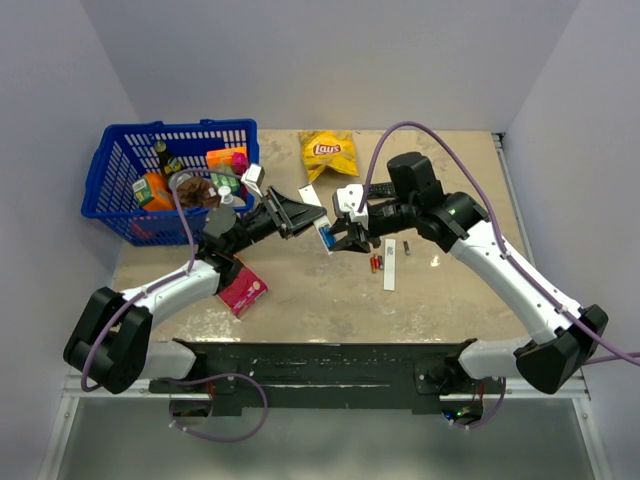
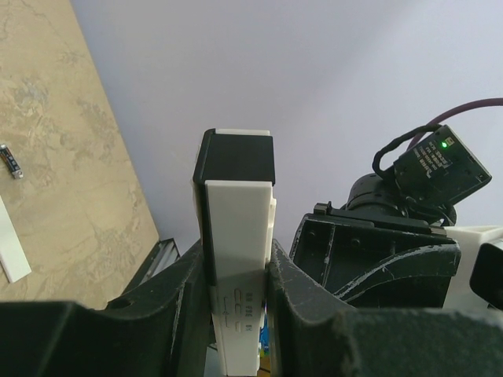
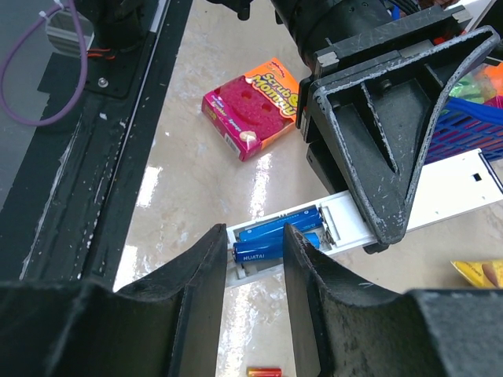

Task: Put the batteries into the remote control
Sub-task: Load the battery into the remote control.

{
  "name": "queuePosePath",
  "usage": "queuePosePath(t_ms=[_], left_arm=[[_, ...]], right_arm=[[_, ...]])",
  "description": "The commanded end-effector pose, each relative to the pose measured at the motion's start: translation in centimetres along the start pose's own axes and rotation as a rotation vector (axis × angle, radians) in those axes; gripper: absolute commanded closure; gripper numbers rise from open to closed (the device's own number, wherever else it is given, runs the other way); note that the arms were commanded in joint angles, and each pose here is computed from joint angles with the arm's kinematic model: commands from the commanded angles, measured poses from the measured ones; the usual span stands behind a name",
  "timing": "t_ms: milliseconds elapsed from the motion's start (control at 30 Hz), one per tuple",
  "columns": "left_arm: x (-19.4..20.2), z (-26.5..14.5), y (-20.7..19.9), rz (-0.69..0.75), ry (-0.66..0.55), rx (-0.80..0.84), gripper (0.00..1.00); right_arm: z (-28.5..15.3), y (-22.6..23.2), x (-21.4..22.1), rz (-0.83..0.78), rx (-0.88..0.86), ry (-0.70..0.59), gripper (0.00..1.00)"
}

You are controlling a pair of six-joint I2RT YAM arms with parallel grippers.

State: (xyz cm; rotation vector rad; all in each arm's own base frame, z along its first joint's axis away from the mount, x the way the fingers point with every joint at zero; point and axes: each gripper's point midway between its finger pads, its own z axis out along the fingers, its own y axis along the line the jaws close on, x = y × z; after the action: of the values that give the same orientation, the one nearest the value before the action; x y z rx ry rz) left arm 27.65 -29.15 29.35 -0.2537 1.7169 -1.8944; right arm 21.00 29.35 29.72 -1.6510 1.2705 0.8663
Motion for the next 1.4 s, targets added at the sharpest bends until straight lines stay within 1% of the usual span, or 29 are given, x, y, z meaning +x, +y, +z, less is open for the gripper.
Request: queuePosePath(t_ms=[0, 267, 667, 733, 967, 1300, 1367], left_arm=[[-0.3, 0.5, -3.0, 0.052, 0.014, 0.085, 1.00], [-0.2, 0.6, -3.8, 0.064, 0.029, 0.105, 1.00], [0.3, 0.5, -5.0, 0.078, 0.067, 0.138, 1.00], [0.4, 0.5, -5.4, 0.080, 0.075, 0.153, 1.00], [1.2, 0.2, -6.4, 0.052, 0.143, 0.205, 1.00], [1.3, -0.4, -8.4, 0.103, 0.250, 0.272, 1.00], [1.5, -0.8, -9.0, 0.101, 0.275, 0.305, 1.00]], right_arm=[[-0.5, -0.2, -0.9, -0.030, 0.009, -0.013, 0.63], [-0.3, -0.9, 1.0, -0.029, 0.054, 0.039, 0.66], [0.9, -2.4, 2.9, -0.023, 0.072, 0.090, 0.71], [0.9, -2.7, 3.2, -0.021, 0.078, 0.092, 0.73], [1.0, -3.4, 4.2, -0.010, 0.086, 0.110, 0.74], [1.2, -3.6, 5.2, -0.003, 0.090, 0.106, 0.76], [1.2, -3.7, 5.2, 0.000, 0.090, 0.101, 0.76]])
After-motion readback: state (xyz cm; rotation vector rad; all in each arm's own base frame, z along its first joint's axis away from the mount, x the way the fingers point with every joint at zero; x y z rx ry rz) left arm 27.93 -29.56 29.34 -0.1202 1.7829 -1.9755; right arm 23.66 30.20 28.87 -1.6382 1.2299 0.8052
